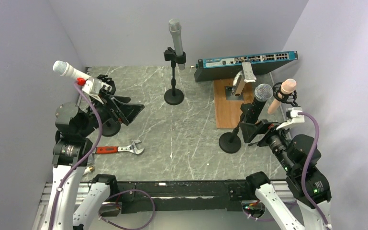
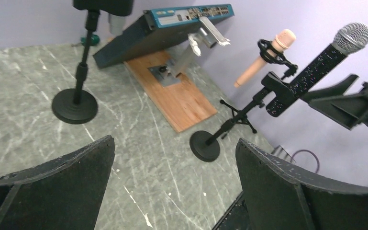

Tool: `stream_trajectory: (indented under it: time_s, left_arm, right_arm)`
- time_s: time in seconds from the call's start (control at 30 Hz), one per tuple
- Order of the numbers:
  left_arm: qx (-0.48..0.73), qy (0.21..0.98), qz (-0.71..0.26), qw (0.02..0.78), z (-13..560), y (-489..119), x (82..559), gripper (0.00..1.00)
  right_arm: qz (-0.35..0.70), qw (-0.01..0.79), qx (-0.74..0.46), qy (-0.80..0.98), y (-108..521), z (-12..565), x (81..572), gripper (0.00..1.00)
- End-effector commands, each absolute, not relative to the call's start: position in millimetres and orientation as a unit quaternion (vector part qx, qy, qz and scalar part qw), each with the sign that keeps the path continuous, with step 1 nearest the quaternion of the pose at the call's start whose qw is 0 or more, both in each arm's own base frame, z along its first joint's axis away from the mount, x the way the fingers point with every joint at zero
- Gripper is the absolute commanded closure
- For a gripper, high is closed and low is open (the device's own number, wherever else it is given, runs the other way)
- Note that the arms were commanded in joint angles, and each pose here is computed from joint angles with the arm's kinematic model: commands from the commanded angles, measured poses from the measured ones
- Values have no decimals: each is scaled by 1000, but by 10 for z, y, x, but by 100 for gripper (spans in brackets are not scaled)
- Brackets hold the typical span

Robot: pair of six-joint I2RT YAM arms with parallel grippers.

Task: Remove the microphone from the stand

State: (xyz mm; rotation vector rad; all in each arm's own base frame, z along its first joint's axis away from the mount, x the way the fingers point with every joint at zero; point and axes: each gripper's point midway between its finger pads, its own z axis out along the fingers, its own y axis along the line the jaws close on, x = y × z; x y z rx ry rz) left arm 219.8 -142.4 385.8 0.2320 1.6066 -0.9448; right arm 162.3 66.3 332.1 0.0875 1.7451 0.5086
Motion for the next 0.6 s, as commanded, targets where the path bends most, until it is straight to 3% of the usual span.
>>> stream_trajectory:
  time_s: [0.0,0.17,0.33,0.5,0.57]
  left_arm:
    - [141,663,-446,584,3970,-1598,2101,1]
    - [151,669,-457,567,3870,-1720,2076,1]
    - [149,679,-461,552,3715,-1799,2081,1]
    - [139,693,-465,532,3561,-1846,2116,1]
    - [139,698,-462,529,3522,-1849,2117,1]
  right_arm:
    - [200,656,18,727,652,3614,1818,0]
    - [187,669,26,719,647,3651,2009,5]
    - [157,686,47,709,547,3661,2169,21]
    - [165,687,13,708,689,3619,2312,40]
    - [181,691,-27,700,821,3638,2335,56]
